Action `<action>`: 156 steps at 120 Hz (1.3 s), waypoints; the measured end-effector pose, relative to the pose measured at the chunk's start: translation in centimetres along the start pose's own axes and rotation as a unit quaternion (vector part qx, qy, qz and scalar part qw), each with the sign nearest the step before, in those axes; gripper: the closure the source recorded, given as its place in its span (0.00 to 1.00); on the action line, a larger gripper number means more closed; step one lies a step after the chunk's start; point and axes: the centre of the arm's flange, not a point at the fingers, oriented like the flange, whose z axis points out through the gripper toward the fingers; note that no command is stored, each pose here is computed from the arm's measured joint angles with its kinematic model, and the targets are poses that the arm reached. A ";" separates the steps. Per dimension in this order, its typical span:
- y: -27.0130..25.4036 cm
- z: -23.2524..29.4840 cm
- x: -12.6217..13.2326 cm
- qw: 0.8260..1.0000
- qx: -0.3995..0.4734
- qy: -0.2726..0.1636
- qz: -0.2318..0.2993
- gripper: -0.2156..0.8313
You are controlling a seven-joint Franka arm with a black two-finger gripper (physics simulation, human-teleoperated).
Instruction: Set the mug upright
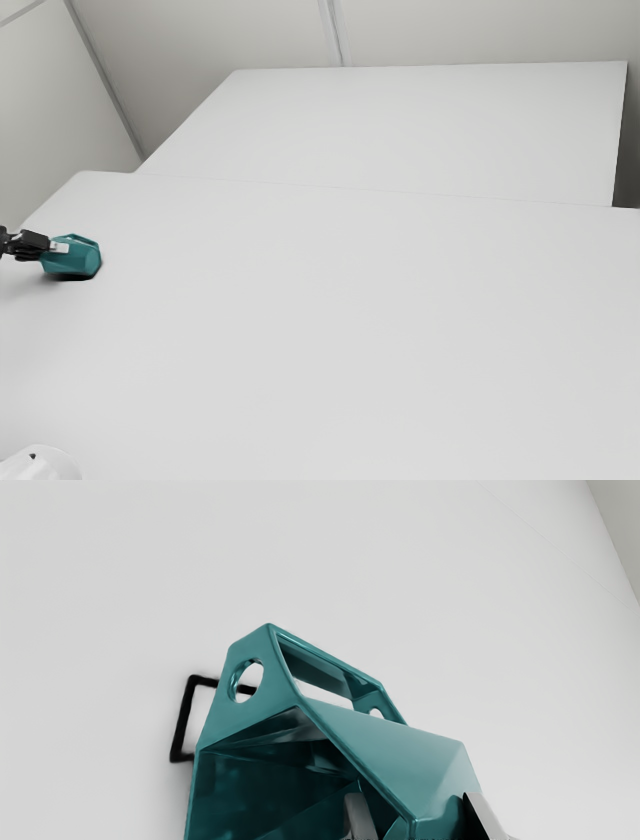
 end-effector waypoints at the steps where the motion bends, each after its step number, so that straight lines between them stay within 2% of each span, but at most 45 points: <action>1: 0.0 0.0 0.0 1.000 0.000 0.000 0.000 0.75; 12: 0.2 0.0 0.2 1.000 0.000 0.001 0.002 0.82; 37: 1.9 0.5 1.9 1.000 -0.012 0.009 0.017 0.87; 43: 2.5 0.6 2.5 1.000 -0.017 0.012 0.023 0.92; 72: 6.7 0.9 5.7 0.998 -0.028 0.017 0.058 0.95; 85: 11.3 2.0 8.5 0.996 -0.023 -0.003 0.089 0.95; 98: 19.0 5.2 11.8 0.988 -0.001 -0.062 0.140 0.96; 106: 25.0 8.1 13.3 0.976 0.034 -0.124 0.178 0.96; 115: 32.5 11.7 13.8 0.951 0.085 -0.200 0.221 0.96; 120: 36.0 14.1 13.5 0.934 0.114 -0.241 0.239 0.96; 130: 41.7 19.7 11.1 0.895 0.171 -0.319 0.260 0.96; 145: 47.0 24.7 6.2 0.858 0.226 -0.369 0.277 0.96; 156: 49.0 25.4 2.9 0.840 0.272 -0.374 0.284 0.96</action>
